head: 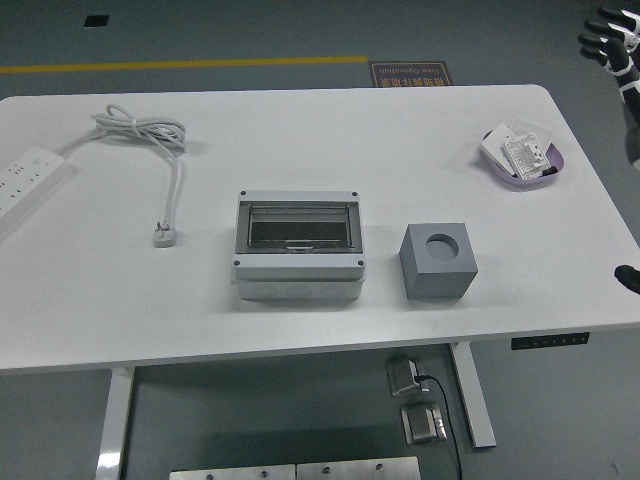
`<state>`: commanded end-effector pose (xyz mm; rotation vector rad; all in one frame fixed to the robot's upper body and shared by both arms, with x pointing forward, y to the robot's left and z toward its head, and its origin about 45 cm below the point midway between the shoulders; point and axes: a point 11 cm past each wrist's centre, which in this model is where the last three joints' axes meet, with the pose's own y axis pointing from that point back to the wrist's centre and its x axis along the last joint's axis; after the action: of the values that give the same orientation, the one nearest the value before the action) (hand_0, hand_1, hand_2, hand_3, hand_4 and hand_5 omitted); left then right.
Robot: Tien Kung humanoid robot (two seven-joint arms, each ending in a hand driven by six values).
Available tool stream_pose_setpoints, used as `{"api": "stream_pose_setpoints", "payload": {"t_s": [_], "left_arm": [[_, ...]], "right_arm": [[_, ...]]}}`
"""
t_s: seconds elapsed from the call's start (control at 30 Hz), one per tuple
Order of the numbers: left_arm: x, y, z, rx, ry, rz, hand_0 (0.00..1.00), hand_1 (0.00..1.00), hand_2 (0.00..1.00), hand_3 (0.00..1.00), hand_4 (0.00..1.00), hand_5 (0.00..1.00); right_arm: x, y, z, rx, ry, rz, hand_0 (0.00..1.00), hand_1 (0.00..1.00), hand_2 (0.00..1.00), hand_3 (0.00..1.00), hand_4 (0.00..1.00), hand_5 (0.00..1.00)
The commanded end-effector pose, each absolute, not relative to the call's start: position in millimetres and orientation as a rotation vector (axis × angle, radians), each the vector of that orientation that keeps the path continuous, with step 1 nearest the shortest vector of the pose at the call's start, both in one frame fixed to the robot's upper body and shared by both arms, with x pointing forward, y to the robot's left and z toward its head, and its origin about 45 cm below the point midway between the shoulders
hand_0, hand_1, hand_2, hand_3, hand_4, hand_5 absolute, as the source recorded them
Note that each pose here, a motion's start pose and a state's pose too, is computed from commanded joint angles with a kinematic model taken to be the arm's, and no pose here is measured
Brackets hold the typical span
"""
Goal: Fetch the battery,place it into the box,close the lid of the box
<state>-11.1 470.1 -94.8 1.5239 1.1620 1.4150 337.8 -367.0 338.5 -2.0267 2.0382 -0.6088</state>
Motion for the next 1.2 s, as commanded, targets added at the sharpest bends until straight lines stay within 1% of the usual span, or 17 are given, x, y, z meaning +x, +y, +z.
{"api": "stream_pose_setpoints", "payload": {"t_s": [0.07, 0.1, 0.27, 0.3, 0.47, 0.5, 0.67, 0.7, 0.87, 0.9, 1.07, 1.1, 1.2], "left_arm": [[-8, 468, -96, 1.515, 1.145, 1.409, 0.642, 0.660, 0.711, 0.830, 0.879, 0.641], [-7, 467, -96, 1.512, 1.137, 1.406, 0.643, 0.659, 0.709, 0.826, 0.881, 0.640], [-8, 463, -98, 1.504, 1.127, 1.399, 0.643, 0.659, 0.709, 0.826, 0.881, 0.640], [-9, 463, -98, 1.504, 1.129, 1.398, 0.642, 0.659, 0.708, 0.825, 0.879, 0.639], [-19, 460, -99, 1.515, 1.159, 1.392, 0.642, 0.659, 0.708, 0.825, 0.879, 0.639], [-20, 460, -100, 1.517, 1.162, 1.391, 0.642, 0.658, 0.700, 0.819, 0.878, 0.634], [-20, 461, -99, 1.518, 1.158, 1.393, 0.642, 0.658, 0.700, 0.819, 0.878, 0.634], [-19, 461, -99, 1.517, 1.156, 1.394, 0.642, 0.657, 0.696, 0.818, 0.878, 0.635], [-16, 464, -98, 1.514, 1.149, 1.402, 0.642, 0.657, 0.696, 0.818, 0.878, 0.635], [-16, 464, -98, 1.514, 1.149, 1.403, 0.642, 0.657, 0.665, 0.810, 0.870, 0.625], [-17, 463, -99, 1.503, 1.161, 1.414, 0.642, 0.657, 0.665, 0.810, 0.870, 0.625], [-18, 462, -99, 1.503, 1.163, 1.415, 0.641, 0.656, 0.631, 0.805, 0.866, 0.620], [-18, 462, -99, 1.503, 1.164, 1.416, 0.641, 0.656, 0.631, 0.805, 0.866, 0.620]], "right_arm": [[337, -368, 337, -2.014, 2.017, -0.560, 0.786, 0.749, 0.754, 0.774, 0.998, 0.706], [337, -369, 337, -2.006, 2.009, -0.537, 0.789, 0.749, 0.763, 0.791, 0.998, 0.713], [335, -372, 333, -1.997, 2.000, -0.483, 0.789, 0.749, 0.763, 0.791, 0.998, 0.713], [335, -373, 332, -1.998, 2.000, -0.478, 0.791, 0.750, 0.771, 0.805, 0.998, 0.750], [332, -377, 329, -1.990, 2.011, -0.456, 0.791, 0.750, 0.771, 0.805, 0.998, 0.750], [332, -378, 329, -1.988, 2.012, -0.453, 0.792, 0.751, 0.768, 0.793, 0.998, 0.798], [330, -381, 327, -1.985, 2.024, -0.444, 0.792, 0.751, 0.768, 0.793, 0.998, 0.798], [330, -381, 326, -1.985, 2.025, -0.444, 0.793, 0.748, 0.764, 0.790, 0.998, 0.817], [329, -383, 326, -1.986, 2.031, -0.441, 0.793, 0.748, 0.764, 0.790, 0.998, 0.817], [329, -383, 326, -1.986, 2.032, -0.440, 0.791, 0.747, 0.762, 0.782, 0.998, 0.819], [328, -384, 324, -1.984, 2.036, -0.432, 0.791, 0.747, 0.762, 0.782, 0.998, 0.819], [328, -384, 324, -1.984, 2.037, -0.429, 0.789, 0.745, 0.756, 0.777, 0.998, 0.817], [327, -385, 322, -1.982, 2.042, -0.421, 0.789, 0.745, 0.756, 0.777, 0.998, 0.817]]}}
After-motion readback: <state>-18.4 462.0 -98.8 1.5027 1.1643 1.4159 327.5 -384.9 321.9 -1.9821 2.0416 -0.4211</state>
